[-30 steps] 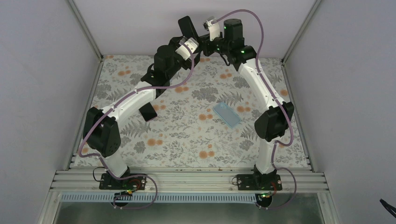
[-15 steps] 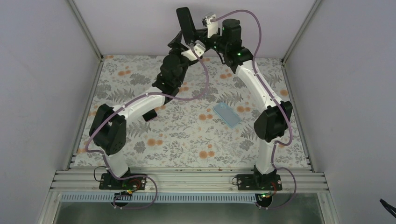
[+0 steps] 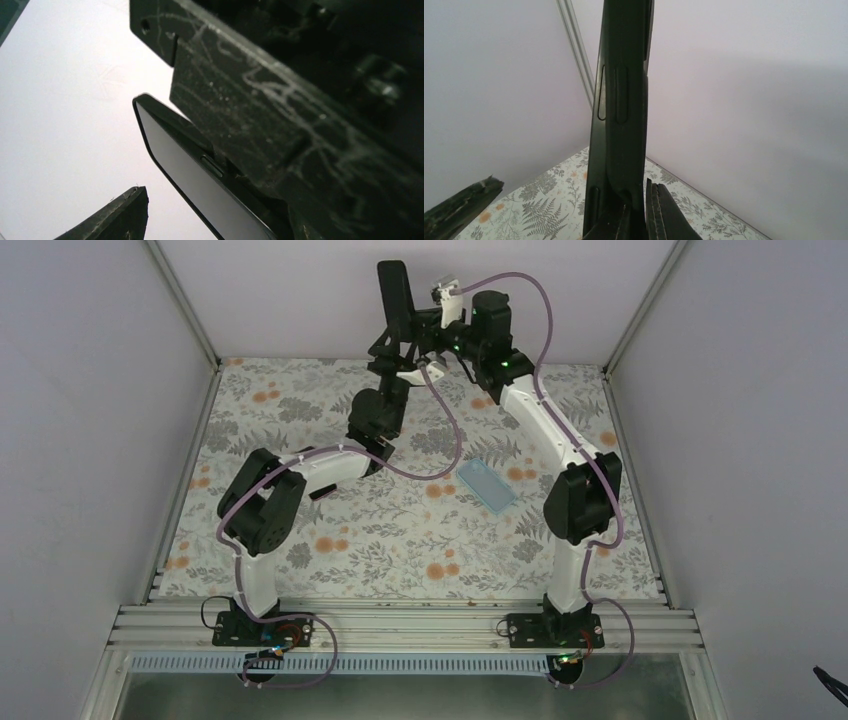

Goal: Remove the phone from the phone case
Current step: Remove the phone case from the phone.

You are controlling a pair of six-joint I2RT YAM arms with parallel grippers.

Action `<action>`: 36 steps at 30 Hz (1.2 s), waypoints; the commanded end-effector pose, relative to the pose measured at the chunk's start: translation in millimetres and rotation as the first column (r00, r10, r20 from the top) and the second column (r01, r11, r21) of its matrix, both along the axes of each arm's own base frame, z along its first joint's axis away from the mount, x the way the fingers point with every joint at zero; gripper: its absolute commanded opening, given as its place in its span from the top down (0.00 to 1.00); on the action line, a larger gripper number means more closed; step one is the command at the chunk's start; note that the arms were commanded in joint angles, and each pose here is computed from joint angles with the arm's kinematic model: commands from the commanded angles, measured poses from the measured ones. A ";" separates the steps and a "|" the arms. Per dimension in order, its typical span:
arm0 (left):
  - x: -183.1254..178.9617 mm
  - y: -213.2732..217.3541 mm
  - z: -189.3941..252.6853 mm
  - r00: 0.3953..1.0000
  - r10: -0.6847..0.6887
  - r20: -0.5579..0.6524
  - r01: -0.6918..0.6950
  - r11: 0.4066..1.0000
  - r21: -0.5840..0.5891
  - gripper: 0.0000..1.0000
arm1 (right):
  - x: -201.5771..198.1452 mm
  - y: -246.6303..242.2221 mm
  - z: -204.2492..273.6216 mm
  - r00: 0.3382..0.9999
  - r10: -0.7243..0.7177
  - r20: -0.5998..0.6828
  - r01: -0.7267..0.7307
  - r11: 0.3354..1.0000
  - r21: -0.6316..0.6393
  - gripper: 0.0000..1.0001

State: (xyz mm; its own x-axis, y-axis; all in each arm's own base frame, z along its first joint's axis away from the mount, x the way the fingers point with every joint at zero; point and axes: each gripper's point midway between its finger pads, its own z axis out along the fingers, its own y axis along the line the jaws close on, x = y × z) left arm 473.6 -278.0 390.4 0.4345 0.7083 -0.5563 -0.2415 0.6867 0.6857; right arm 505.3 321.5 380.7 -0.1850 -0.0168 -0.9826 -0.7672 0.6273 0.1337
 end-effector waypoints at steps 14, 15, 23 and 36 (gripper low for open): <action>28.6 143.6 60.2 0.979 0.203 -0.023 -0.194 0.887 -0.419 0.44 | -88.3 34.3 -35.4 0.901 0.337 -0.275 -0.336 0.940 0.053 0.97; 34.4 141.5 55.7 0.983 0.174 -0.058 -0.182 0.884 -0.429 0.48 | -88.3 35.5 -35.3 0.898 0.342 -0.275 -0.341 0.939 0.054 0.97; 70.6 115.0 32.7 0.970 0.008 -0.243 -0.118 0.890 -0.440 0.76 | -92.1 45.0 -28.3 0.895 0.368 -0.252 -0.369 0.928 0.046 0.97; 52.6 86.1 37.3 0.958 -0.140 -0.249 0.042 0.931 -0.362 0.98 | -46.1 14.1 -39.8 0.988 0.096 -0.123 -0.121 0.971 -0.207 0.97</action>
State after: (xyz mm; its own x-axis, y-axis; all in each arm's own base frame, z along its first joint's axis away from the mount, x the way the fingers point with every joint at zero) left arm 525.3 -270.6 357.1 0.2234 0.4470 -0.8662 0.2147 0.8443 0.4911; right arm 505.4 310.8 362.8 -0.2796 -0.0301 -0.9596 -0.7110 0.6782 0.1859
